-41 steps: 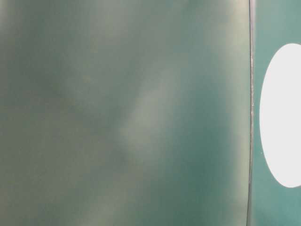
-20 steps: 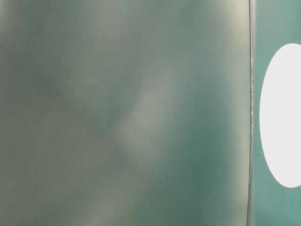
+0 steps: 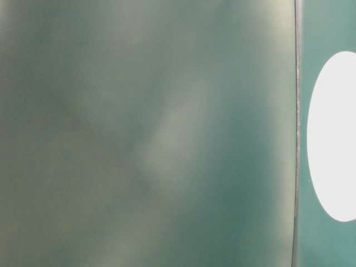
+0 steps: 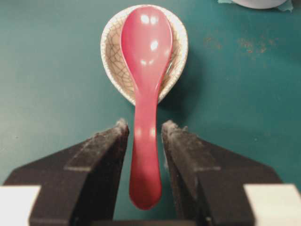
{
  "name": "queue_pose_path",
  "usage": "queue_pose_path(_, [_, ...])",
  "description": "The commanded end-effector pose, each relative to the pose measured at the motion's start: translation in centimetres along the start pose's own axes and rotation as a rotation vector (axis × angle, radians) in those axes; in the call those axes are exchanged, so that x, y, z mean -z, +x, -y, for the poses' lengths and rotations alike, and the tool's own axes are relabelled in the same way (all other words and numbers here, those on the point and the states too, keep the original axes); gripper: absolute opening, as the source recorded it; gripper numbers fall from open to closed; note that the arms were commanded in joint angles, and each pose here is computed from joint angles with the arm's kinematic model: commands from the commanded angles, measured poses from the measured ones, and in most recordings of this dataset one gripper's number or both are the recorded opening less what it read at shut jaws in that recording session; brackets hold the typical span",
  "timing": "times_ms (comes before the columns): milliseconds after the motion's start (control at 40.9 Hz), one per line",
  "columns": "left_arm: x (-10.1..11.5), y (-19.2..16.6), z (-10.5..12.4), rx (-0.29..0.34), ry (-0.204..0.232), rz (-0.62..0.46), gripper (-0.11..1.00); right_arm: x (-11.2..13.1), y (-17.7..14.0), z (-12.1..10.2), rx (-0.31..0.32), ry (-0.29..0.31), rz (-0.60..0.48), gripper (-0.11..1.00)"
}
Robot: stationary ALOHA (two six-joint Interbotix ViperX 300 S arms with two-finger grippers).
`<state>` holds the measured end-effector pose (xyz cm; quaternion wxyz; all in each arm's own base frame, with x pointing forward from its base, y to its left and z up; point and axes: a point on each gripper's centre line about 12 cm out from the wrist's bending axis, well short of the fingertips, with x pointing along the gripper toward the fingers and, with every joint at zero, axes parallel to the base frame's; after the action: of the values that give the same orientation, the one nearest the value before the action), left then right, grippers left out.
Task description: Grip the spoon and scoop the red block from the bowl with right arm.
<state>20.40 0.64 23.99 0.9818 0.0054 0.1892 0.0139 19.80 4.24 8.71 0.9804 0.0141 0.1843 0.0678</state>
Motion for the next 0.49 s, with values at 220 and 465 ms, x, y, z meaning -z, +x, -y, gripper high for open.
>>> queue_pose_path(220, [-0.73,0.02,-0.05,-0.002,0.004,0.017,0.0,-0.17,0.2,-0.08,-0.003,0.0,0.015,0.43])
queue_pose_path(465, [-0.73,0.02,-0.05,-0.002,0.004,0.017,0.0,0.11,0.29,-0.04,0.0,-0.001,0.002,0.43])
